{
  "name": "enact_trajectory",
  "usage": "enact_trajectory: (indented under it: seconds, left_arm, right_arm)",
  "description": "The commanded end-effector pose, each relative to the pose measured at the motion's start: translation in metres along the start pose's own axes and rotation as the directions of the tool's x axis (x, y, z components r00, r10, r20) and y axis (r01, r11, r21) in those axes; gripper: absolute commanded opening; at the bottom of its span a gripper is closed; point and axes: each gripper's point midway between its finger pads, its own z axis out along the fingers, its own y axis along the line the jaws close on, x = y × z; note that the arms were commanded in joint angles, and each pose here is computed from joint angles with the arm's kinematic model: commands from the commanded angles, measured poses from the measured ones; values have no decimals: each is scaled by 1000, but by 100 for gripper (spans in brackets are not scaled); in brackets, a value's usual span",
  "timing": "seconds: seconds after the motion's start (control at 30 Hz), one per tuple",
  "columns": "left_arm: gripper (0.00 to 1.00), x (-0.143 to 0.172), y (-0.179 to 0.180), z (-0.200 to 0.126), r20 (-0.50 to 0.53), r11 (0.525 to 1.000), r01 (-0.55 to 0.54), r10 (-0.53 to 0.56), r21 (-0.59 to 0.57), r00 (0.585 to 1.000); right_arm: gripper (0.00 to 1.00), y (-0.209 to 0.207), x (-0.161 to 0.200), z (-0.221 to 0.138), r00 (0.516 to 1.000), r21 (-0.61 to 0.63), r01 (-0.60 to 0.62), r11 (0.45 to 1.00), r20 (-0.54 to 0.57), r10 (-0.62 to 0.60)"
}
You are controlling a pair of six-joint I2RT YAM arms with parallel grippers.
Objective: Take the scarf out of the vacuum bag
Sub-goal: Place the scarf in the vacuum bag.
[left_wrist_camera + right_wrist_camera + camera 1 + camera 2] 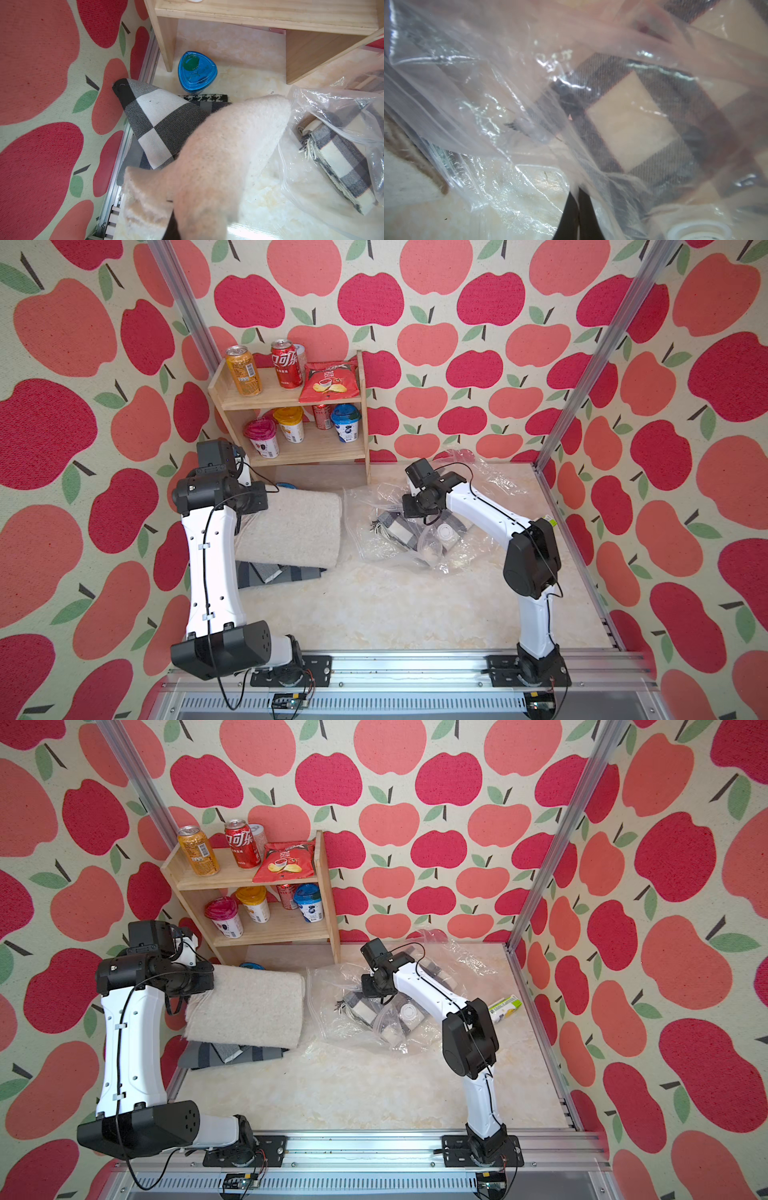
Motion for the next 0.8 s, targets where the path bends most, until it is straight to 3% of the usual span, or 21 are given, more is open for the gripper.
enact_trajectory:
  seconds: [0.0, 0.2, 0.33, 0.37, 0.5, 0.57, 0.77]
  left_arm:
    - [0, -20, 18, -3, 58, 997, 14, -10, -76, 998]
    - [0, -24, 28, 12, 76, 995, 58, -52, -85, 996]
    - [19, -32, 35, 22, 94, 993, 97, -91, -67, 991]
    - [25, -34, 37, 24, 97, 993, 106, -100, -60, 990]
    - [81, -42, 42, 24, 117, 987, 139, -130, -74, 985]
    - [98, -45, 40, 20, 148, 987, 144, -133, -67, 980]
    - [98, -48, 20, 14, 201, 986, 160, -166, 50, 965]
  right_arm:
    - [0, -1, 8, 2, 1000, 8, 15, 1000, -24, -15]
    - [0, -3, 10, 0, 1000, 12, 17, 1000, -23, -17]
    - [0, -3, 11, -1, 1000, 8, 13, 1000, -23, -13]
    - [0, -3, 11, -1, 1000, 9, 13, 1000, -22, -13]
    - [0, -5, 11, -3, 1000, 12, 12, 1000, -21, -12]
    - [0, -6, 10, -4, 1000, 11, 10, 1000, -19, -10]
    - [0, -7, 9, -6, 1000, 8, 6, 1000, -13, -6]
